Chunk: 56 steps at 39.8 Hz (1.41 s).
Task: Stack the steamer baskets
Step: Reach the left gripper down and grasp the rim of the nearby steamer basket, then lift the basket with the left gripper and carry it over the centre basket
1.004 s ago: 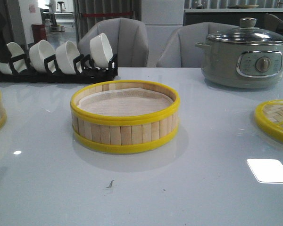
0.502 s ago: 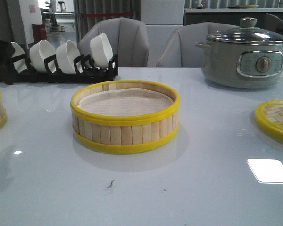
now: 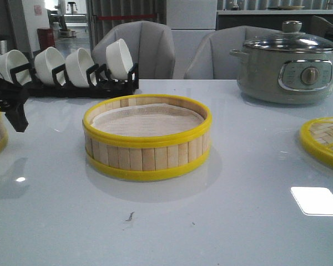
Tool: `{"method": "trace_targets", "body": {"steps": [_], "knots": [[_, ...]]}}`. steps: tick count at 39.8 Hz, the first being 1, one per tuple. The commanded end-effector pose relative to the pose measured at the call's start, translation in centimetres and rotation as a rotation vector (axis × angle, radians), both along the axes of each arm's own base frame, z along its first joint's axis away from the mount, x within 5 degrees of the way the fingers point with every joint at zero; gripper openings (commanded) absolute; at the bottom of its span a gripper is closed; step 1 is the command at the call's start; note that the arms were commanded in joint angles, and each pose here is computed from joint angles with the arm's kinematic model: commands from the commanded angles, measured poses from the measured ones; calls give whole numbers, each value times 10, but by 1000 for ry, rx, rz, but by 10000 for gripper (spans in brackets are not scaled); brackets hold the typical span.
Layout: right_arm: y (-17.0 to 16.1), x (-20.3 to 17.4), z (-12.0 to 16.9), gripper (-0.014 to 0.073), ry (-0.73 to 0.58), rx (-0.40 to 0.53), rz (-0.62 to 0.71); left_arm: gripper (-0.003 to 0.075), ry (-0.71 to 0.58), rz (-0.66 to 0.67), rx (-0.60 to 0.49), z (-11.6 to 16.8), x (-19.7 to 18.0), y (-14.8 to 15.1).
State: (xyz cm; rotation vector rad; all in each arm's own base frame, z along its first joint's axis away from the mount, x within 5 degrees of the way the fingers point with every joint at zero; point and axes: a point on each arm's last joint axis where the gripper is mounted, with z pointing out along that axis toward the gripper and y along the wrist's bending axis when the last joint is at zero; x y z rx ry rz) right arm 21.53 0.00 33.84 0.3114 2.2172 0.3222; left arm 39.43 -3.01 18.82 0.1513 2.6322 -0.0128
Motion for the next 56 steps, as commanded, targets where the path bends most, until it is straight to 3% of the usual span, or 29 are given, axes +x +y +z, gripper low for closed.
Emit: {"method": "trace_targets", "body": {"steps": [1,5,16,24,28,33,45,56], "knots": [[-1,1,20,445,-107,13,-24,620,-126,9,-17,31,5,-1],[-1,2,20,445,-112,13,-26,610,-120,14,-19,31,5,-1],[-1,2,20,445,-116,13,-27,395,-102,32,-28,29,3,-1],[-1,2,20,445,-116,13,-27,327,-92,32,-27,29,3,-1],[-1,2,20,445,-116,13,-27,244,-92,32,-27,29,3,-1],[-1,2,20,445,-116,13,-27,74,-88,32,-27,29,2,-1],[-1,2,20,445,-115,13,-27,91,-89,27,-27,38,5,-3],[-1,2,20,445,-115,13,-27,91,-124,-51,-51,89,13,-38]]}}
